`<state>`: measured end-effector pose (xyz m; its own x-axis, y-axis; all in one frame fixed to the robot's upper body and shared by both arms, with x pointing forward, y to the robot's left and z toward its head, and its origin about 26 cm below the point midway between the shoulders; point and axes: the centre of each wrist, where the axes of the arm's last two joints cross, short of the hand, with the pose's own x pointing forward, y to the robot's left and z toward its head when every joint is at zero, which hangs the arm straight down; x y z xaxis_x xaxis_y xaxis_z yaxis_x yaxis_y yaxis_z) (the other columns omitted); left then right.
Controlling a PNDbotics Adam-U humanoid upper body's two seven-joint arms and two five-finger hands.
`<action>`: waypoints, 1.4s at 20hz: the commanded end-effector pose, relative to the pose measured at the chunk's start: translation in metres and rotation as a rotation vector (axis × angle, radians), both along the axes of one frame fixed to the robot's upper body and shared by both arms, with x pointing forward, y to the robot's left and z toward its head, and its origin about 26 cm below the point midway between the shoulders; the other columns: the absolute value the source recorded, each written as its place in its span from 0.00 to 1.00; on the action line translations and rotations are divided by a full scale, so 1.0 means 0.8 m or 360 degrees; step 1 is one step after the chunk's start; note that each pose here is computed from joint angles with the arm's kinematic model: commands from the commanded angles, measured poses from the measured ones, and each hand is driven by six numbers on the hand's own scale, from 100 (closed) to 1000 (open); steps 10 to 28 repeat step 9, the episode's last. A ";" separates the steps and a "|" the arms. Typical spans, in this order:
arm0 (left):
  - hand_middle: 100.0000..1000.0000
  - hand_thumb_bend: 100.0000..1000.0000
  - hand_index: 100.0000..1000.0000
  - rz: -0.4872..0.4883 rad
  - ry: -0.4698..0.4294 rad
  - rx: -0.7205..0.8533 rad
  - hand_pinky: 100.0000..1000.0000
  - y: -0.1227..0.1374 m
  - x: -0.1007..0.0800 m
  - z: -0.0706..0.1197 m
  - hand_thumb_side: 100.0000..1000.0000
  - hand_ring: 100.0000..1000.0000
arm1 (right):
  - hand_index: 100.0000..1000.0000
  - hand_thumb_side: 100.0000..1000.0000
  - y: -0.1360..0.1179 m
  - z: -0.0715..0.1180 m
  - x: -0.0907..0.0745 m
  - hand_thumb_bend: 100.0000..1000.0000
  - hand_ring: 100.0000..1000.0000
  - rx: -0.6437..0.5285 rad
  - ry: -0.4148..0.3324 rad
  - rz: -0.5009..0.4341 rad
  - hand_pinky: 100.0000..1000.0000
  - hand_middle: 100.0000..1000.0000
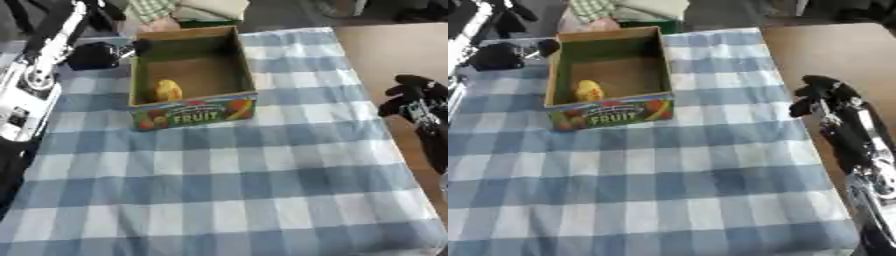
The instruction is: Pick up objects on the table and place them in the box.
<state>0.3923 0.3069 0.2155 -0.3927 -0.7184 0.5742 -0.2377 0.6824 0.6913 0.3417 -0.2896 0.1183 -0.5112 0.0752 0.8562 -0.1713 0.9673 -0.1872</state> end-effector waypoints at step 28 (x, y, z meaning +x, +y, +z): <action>0.51 0.62 0.59 0.0277 -0.0043 -0.0714 0.56 0.055 -0.047 -0.036 0.50 0.49 | 0.75 0.41 -0.007 0.008 0.000 0.00 0.52 -0.0018 -0.0033 -0.0026 0.53 0.56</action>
